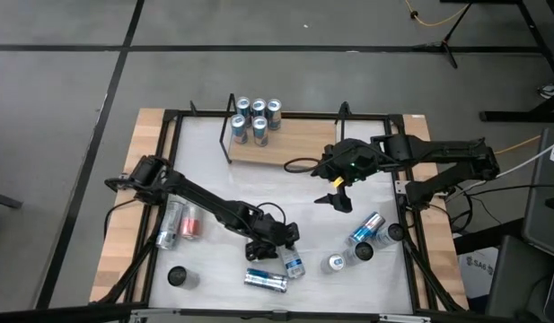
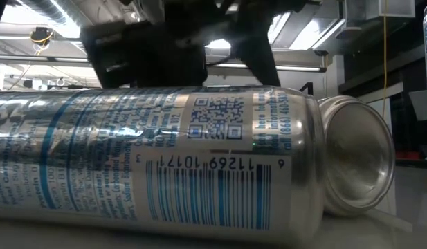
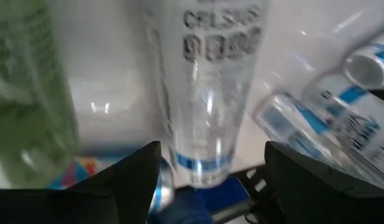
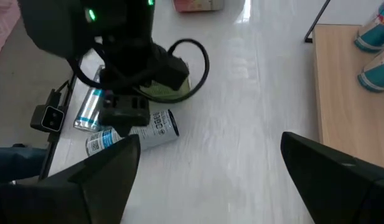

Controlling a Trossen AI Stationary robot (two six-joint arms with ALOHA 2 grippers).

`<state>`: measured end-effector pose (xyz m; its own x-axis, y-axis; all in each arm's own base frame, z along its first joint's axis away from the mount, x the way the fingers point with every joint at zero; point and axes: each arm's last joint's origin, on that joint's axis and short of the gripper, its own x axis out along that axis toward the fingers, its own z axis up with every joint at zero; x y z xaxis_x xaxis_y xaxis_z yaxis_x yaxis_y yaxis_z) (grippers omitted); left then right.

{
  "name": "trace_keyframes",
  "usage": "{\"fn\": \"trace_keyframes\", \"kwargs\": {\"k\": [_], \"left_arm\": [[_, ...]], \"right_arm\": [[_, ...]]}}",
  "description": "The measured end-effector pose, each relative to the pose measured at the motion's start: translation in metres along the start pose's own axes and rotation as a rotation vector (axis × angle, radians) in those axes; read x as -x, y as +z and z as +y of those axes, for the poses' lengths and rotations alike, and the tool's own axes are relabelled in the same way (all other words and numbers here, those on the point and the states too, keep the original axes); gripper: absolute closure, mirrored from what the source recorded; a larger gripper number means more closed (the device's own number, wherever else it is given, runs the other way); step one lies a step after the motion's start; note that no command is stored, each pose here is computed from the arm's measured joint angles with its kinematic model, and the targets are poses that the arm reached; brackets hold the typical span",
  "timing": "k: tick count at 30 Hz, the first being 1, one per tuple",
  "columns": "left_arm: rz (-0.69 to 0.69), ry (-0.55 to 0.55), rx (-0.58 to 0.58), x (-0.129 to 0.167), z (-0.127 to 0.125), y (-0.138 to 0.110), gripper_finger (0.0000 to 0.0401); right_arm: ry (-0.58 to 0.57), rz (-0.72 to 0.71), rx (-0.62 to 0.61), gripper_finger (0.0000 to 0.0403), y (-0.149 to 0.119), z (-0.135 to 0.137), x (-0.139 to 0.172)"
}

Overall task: Place canned beverage on shelf
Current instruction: Put the white blue soda can on the shelf

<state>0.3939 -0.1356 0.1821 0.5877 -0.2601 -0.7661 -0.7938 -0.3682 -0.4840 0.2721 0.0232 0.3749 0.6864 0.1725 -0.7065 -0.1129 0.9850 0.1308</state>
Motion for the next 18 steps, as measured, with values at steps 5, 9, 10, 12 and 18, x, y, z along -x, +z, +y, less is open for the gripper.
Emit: {"fn": "trace_keyframes", "kwargs": {"k": [5, 9, 10, 12, 18], "left_arm": [[-0.027, -0.008, 0.009, -0.004, -0.003, 0.007, 0.012], [-0.041, -0.017, 0.019, -0.004, -0.006, 0.013, 0.012], [-0.043, -0.019, 0.017, -0.004, -0.007, 0.014, 0.012], [-0.043, -0.018, 0.009, -0.003, -0.009, 0.017, 0.012], [-0.062, 0.001, 0.02, -0.003, -0.01, 0.022, 0.012]], "right_arm": [[0.0, 0.0, 0.0, 0.0026, 0.0, 0.0, 0.0], [0.0, 0.0, 0.0, 0.0026, 0.0, 0.0, 0.0], [0.0, 0.0, 0.0, 0.0026, 0.0, 0.0, 0.0], [0.0, 0.0, 0.0, 0.0026, 0.0, 0.0, 0.0], [0.0, 0.0, 0.0, 0.0026, 0.0, 0.0, 0.0]]}}
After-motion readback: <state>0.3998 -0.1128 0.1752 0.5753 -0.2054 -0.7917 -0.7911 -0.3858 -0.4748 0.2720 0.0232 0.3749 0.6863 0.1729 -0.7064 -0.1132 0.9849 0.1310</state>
